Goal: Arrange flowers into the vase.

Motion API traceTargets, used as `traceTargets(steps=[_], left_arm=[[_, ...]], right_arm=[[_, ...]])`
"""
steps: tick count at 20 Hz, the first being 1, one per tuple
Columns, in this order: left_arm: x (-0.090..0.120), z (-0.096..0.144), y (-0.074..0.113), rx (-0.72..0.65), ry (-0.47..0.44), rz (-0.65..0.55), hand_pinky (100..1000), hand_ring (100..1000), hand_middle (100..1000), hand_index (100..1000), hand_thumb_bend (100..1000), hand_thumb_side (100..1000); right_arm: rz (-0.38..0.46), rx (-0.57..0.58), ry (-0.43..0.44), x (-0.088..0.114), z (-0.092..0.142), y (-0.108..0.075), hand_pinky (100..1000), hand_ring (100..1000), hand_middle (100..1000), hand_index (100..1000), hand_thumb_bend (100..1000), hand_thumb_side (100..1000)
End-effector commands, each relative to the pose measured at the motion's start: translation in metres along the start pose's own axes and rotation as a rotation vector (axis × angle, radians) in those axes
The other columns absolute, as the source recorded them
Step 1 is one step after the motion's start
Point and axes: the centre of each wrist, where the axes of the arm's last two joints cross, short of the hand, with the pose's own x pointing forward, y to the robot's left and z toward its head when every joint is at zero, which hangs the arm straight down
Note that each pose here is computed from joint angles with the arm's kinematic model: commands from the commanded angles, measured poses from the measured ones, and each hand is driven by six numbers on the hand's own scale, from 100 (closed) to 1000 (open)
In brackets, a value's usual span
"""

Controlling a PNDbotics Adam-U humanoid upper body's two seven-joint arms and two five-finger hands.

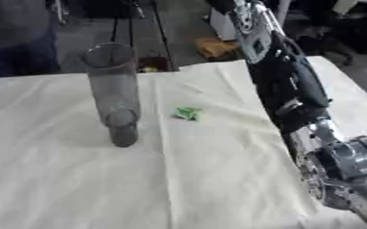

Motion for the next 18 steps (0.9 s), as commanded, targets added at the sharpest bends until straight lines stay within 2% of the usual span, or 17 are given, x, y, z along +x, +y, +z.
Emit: traceTargets(steps=[1, 9, 18], left_arm=[[0.007, -0.006, 0.005, -0.011, -0.025, -0.015, 881, 685, 800, 875, 1000, 940], [0.009, -0.008, 0.002, -0.026, -0.032, -0.009, 881, 684, 800, 875, 1000, 939], [0.009, -0.010, -0.002, -0.045, -0.036, 0.000, 881, 683, 799, 875, 1000, 940]], right_arm=[[-0.038, -0.079, -0.029, 0.020, -0.021, -0.012, 100, 100, 100, 100, 100, 1000], [-0.228, -0.227, 0.006, 0.059, -0.048, -0.016, 100, 100, 100, 100, 100, 1000], [-0.363, -0.297, -0.014, 0.097, -0.066, -0.017, 100, 100, 100, 100, 100, 1000]])
